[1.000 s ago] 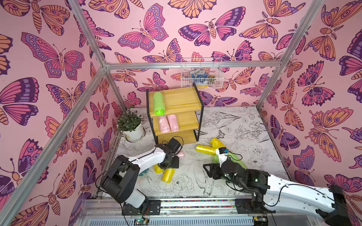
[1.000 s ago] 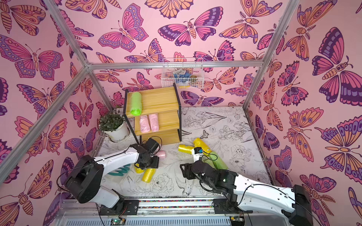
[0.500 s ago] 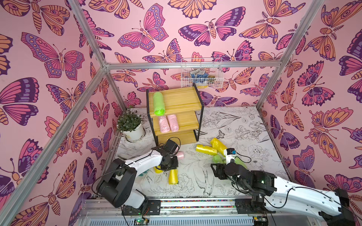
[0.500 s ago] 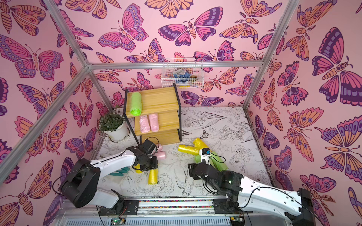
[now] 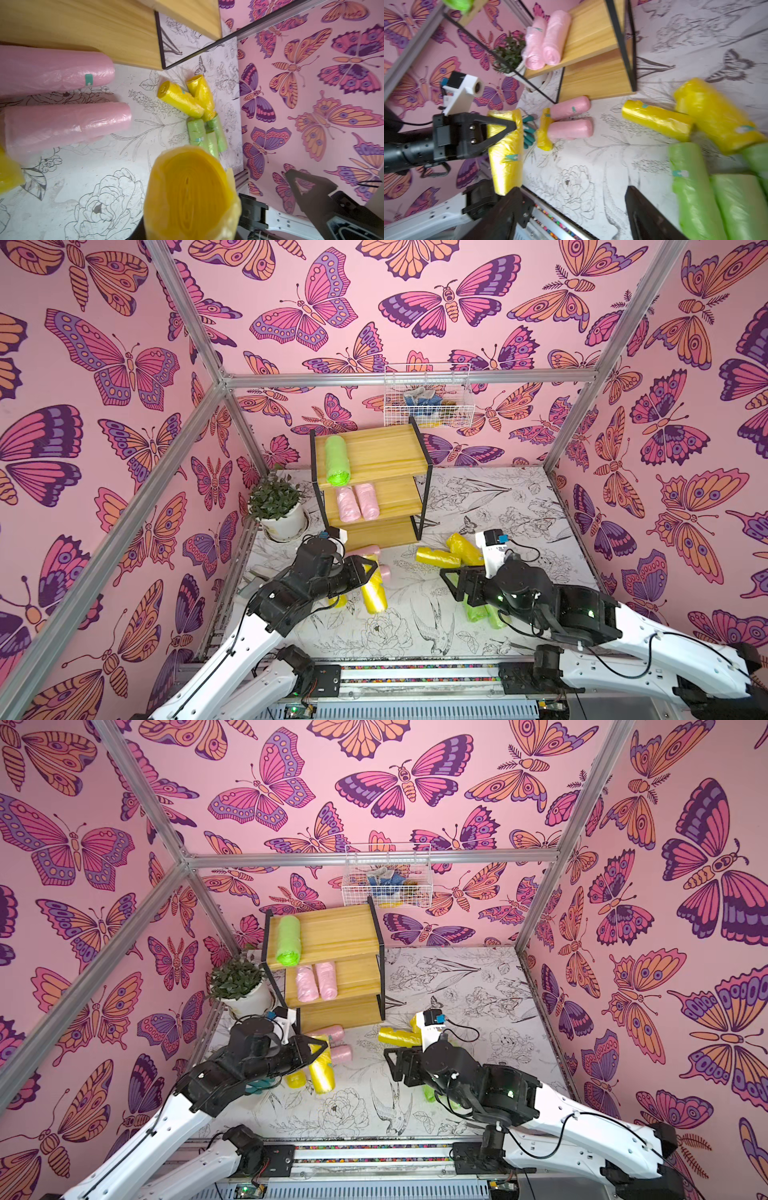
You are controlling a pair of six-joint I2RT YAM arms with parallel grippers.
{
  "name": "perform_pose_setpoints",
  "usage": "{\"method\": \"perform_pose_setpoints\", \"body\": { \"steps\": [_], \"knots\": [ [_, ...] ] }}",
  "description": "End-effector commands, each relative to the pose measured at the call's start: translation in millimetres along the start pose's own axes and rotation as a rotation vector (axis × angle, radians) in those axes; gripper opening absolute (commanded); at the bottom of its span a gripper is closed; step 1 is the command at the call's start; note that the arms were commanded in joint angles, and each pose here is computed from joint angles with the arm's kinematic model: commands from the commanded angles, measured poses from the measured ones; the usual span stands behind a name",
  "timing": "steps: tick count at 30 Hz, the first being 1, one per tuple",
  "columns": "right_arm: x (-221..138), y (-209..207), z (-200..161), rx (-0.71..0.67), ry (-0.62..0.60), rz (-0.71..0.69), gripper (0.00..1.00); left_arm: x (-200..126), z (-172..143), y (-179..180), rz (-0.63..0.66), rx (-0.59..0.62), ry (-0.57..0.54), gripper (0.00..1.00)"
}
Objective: Sort the rolls of trash bags by color and place them on the shelf
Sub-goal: Pick up the roll of trash bags from the center of the board.
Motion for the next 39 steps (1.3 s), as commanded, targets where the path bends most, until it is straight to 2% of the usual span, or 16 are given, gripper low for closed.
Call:
{"method": "perform_pose_setpoints", "body": {
  "steps": [1, 4, 8, 10, 13, 17, 30, 39],
  "knots": [
    [21, 46, -18, -0.039, 0.169, 0.148, 0.80, -16, 8, -16, -0.082, -0.074, -0.066, 0.00],
    [39, 80, -35, -0.094, 0.225, 0.195, 0.81, -28, 11, -18, -0.102, -0.122, -0.124, 0.00],
    [56, 105, -52, -0.142, 0.262, 0.210, 0.82, -36, 10, -14, -0.113, -0.194, -0.162, 0.00],
    [60, 110, -57, -0.155, 0.267, 0.211, 0.82, -35, 8, -11, -0.115, -0.222, -0.154, 0.00],
    [63, 111, -59, -0.169, 0.245, 0.181, 0.93, -31, 5, -8, -0.112, -0.252, -0.135, 0.00],
    [65, 113, -60, -0.168, 0.242, 0.189, 0.95, -28, 2, -4, -0.102, -0.278, -0.125, 0.00],
    [85, 109, -68, -0.213, 0.236, 0.143, 0.89, -29, 0, -4, -0.113, -0.321, -0.115, 0.00],
    [93, 105, -68, -0.208, 0.224, 0.123, 0.75, -32, -7, -1, -0.137, -0.346, -0.095, 0.00]
  ]
}}
Point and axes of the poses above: each gripper's point midway between its finger pads, its own x axis out along the fingers, its own y axis along the line the jaws close on, z = x × y, the point moved 6 cm from there along -x, back along the fingers, and after that the axes turned 4 degrees about x, right-handed, at the moved point
